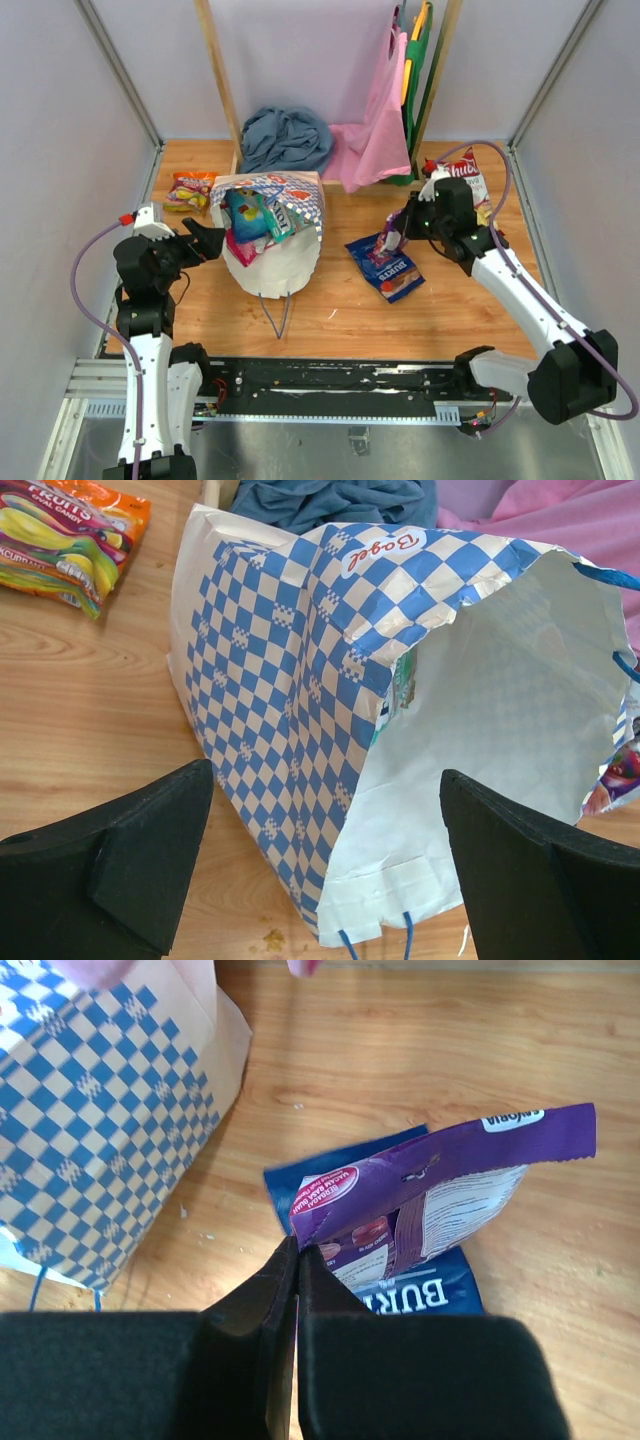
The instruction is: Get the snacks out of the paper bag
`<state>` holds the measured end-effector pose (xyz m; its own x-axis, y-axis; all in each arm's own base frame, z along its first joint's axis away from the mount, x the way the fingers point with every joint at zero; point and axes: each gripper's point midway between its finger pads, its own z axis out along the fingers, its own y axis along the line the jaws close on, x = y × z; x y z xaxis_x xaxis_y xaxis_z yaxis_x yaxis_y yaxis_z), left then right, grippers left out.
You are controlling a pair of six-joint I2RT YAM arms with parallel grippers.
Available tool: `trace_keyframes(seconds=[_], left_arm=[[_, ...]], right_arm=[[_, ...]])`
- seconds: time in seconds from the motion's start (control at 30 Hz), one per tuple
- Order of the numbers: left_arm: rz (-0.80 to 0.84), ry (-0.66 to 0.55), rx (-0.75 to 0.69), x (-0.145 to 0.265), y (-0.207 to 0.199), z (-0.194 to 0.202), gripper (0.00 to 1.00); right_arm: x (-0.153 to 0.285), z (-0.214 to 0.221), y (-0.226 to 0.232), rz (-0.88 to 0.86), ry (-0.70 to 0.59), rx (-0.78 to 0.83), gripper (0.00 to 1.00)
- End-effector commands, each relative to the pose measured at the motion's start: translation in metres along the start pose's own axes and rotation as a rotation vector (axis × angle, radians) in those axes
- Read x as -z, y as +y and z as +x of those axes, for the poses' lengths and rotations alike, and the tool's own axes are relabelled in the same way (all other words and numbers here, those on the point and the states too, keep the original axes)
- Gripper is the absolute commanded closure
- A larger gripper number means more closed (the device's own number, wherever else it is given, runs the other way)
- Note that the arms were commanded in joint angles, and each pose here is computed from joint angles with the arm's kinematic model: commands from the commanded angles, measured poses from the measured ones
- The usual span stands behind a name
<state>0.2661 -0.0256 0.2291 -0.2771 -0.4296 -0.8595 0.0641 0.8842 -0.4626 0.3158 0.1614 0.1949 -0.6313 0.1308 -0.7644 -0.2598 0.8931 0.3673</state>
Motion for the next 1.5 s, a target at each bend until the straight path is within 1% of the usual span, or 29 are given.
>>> trace_keyframes(seconds=[0.0, 0.17, 0.27, 0.33, 0.4, 0.43, 0.53, 0.63, 0.73, 0.83, 0.87, 0.9, 0.97, 1.0, 1.07, 1.1, 1.17, 1.27, 1.3, 1.33, 1.4, 1.47], left_arm=[[0.025, -0.009, -0.009, -0.002, -0.003, 0.000, 0.01], [0.024, -0.008, -0.008, -0.002, -0.003, 0.000, 0.01], [0.024, -0.008, -0.008, -0.002, -0.003, -0.001, 0.01], [0.024, -0.006, -0.007, -0.002, -0.003, 0.000, 0.01], [0.026, -0.006, -0.008, -0.003, -0.003, 0.000, 0.01], [0.027, -0.005, -0.007, -0.003, -0.003, 0.000, 0.01], [0.030, -0.001, -0.006, -0.003, -0.004, 0.001, 0.01], [0.031, -0.004, -0.007, -0.003, -0.004, 0.001, 0.01], [0.031, -0.002, -0.006, -0.003, -0.004, 0.001, 0.01], [0.031, -0.003, -0.007, -0.003, -0.004, 0.001, 0.01], [0.033, -0.003, -0.008, -0.003, -0.004, 0.001, 0.01], [0.033, -0.004, -0.007, -0.003, -0.004, 0.000, 0.01], [0.035, -0.003, -0.007, -0.003, -0.004, 0.001, 0.01], [0.036, -0.003, -0.006, -0.003, -0.005, 0.001, 0.01], [0.038, -0.003, -0.007, -0.003, -0.005, 0.001, 0.01], [0.039, -0.001, -0.006, -0.003, -0.005, 0.001, 0.01], [0.040, -0.002, -0.008, -0.003, -0.005, 0.001, 0.01], [0.041, -0.005, -0.009, -0.003, -0.006, 0.000, 0.01], [0.042, -0.003, -0.007, -0.003, -0.006, 0.001, 0.01], [0.042, -0.003, -0.007, -0.003, -0.006, 0.001, 0.01], [0.045, -0.004, -0.008, -0.003, -0.006, 0.001, 0.01], [0.048, -0.003, -0.009, -0.003, -0.006, 0.001, 0.01]], right_arm=[[-0.002, -0.064, 0.026, -0.117, -0.189, -0.010, 0.99], [-0.007, -0.081, 0.028, -0.169, -0.247, -0.067, 0.99], [-0.009, -0.075, 0.019, -0.145, -0.270, -0.080, 0.99], [-0.016, -0.059, 0.006, -0.106, -0.252, -0.095, 0.99], [-0.026, -0.036, -0.011, -0.070, -0.205, -0.127, 0.99], [-0.030, -0.023, -0.019, -0.057, -0.178, -0.146, 0.99], [-0.040, 0.016, -0.035, -0.042, -0.074, -0.193, 0.94], [-0.041, 0.051, -0.041, -0.039, 0.035, -0.213, 0.96], [-0.032, 0.070, -0.047, -0.012, 0.059, -0.222, 0.96], [-0.018, 0.083, -0.058, 0.055, 0.062, -0.227, 0.94], [-0.012, 0.089, -0.062, 0.083, 0.069, -0.229, 0.91], [-0.006, 0.092, -0.065, 0.104, 0.066, -0.226, 0.81], [0.001, 0.098, -0.072, 0.140, 0.064, -0.222, 0.64], [0.004, 0.100, -0.074, 0.152, 0.063, -0.219, 0.52], [0.010, 0.100, -0.075, 0.161, 0.064, -0.210, 0.24], [0.013, 0.098, -0.074, 0.162, 0.061, -0.208, 0.14], [0.019, 0.089, -0.070, 0.155, 0.037, -0.196, 0.07], [0.026, 0.076, -0.062, 0.125, -0.005, -0.181, 0.07], [0.028, 0.073, -0.058, 0.113, -0.011, -0.175, 0.08], [0.029, 0.071, -0.055, 0.104, -0.013, -0.168, 0.11], [0.029, 0.072, -0.047, 0.087, -0.001, -0.145, 0.22], [0.026, 0.076, -0.043, 0.091, 0.014, -0.126, 0.37]])
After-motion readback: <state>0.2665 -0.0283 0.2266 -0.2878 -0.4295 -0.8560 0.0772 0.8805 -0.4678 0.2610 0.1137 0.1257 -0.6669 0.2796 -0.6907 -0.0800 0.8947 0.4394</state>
